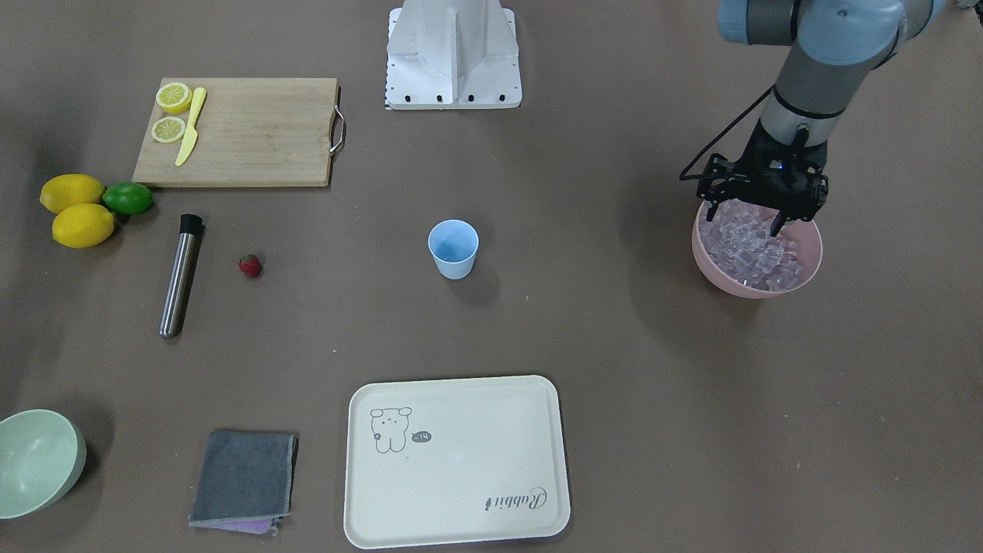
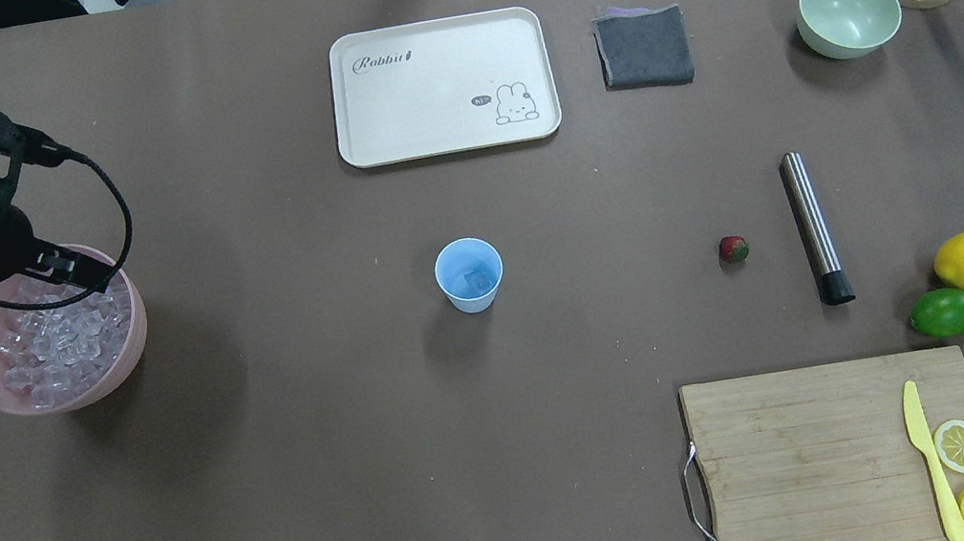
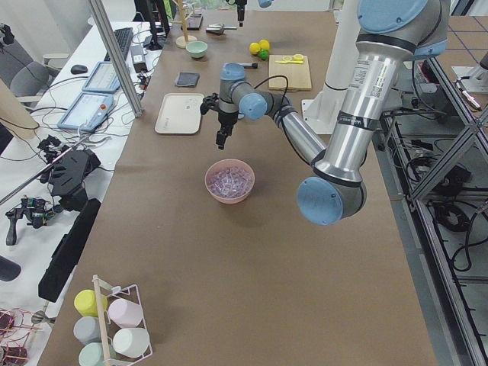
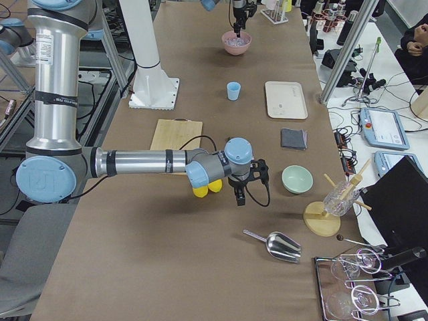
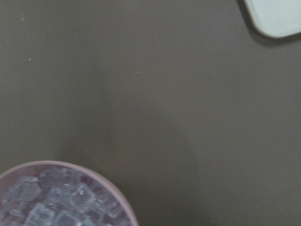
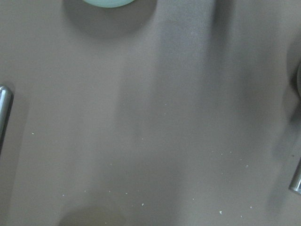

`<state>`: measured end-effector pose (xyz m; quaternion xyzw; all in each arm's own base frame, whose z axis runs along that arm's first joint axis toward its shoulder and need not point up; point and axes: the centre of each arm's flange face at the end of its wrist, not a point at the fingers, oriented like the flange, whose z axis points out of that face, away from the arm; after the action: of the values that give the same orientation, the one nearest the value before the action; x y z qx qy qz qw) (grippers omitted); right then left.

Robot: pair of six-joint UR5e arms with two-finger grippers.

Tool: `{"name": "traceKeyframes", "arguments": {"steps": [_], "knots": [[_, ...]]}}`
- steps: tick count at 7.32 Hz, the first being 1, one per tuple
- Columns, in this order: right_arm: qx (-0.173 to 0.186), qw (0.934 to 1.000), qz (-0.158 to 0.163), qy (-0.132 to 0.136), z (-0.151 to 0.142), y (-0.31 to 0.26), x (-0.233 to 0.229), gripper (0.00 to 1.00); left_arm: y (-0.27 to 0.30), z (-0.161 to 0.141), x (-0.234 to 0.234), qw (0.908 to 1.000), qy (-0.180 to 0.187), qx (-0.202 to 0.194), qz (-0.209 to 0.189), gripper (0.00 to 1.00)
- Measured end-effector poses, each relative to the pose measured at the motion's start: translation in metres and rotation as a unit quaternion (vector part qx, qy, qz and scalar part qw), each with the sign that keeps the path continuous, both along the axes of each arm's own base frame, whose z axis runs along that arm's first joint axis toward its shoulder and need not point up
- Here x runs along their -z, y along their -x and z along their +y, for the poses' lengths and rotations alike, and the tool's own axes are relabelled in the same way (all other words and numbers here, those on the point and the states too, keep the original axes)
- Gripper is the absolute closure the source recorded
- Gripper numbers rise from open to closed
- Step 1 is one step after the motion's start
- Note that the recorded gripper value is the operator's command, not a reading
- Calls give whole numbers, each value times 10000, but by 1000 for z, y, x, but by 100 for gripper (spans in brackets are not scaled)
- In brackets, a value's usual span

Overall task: Mash ice and strawberries in cup
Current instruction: 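Move the left gripper back over the pink ice bowl, then lower the left gripper into the ice bowl and grasp another ice cube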

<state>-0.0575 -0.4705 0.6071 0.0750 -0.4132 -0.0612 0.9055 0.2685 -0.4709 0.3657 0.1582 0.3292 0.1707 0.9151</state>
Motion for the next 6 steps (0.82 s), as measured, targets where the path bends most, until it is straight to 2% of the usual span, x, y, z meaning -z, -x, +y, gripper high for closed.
{"name": "traceKeyframes", "arguments": {"steps": [1,3,6], "knots": [[1,10000,-1,-3,0,0,0,0,8,4,-18,9998,-170,-139,-30,9],[4,10000,-2,-6,0,0,0,0,11,6,-35,9995,-238,-213,-55,10],[13,10000,1,7,0,1,0,0,-2,-3,-54,9999,69,-92,-93,11]]}}
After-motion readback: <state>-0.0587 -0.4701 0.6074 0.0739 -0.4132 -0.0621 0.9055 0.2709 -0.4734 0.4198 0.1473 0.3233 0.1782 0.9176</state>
